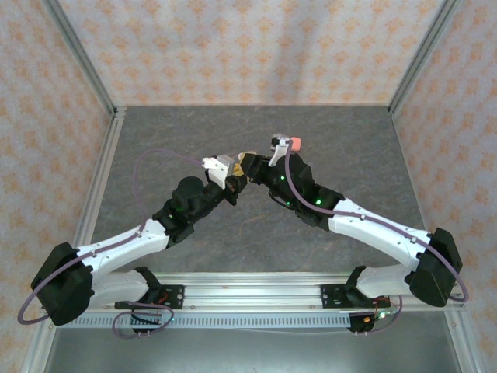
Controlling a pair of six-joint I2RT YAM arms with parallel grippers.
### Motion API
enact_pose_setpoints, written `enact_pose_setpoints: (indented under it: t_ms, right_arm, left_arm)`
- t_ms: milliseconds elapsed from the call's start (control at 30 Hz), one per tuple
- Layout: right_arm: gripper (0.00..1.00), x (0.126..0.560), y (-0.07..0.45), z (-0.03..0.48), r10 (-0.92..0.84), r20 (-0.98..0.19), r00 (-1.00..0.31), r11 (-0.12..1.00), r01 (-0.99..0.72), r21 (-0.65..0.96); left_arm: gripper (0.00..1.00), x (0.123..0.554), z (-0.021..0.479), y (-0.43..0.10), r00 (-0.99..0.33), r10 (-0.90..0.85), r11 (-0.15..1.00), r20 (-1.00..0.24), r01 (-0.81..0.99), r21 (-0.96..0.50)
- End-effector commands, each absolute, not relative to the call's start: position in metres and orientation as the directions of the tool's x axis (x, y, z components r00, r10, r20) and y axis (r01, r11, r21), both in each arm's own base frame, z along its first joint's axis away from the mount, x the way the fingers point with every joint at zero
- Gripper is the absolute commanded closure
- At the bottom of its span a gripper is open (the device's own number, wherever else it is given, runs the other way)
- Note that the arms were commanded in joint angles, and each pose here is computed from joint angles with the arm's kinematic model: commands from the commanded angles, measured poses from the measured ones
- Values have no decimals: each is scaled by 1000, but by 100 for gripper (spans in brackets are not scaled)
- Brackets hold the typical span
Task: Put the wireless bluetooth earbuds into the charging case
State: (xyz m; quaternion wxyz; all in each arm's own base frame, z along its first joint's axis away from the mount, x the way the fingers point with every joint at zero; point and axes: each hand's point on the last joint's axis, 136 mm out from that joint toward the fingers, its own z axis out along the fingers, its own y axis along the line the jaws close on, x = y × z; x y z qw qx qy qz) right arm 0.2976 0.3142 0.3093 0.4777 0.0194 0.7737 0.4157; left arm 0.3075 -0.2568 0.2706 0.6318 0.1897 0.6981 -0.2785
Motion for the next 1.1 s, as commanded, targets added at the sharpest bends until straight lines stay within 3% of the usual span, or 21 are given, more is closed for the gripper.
enact_pose_setpoints:
  t_ms: [0, 1067]
  right_arm:
    - [71, 290, 312, 289, 383, -722, -577, 687, -345, 640]
    - [65, 285, 295, 324, 423, -730, -536, 681, -343, 647]
  left_arm:
    - [100, 306, 335, -257, 0, -219, 752, -976, 638, -169]
    - [100, 300, 333, -256, 24, -182, 750, -983, 650, -123]
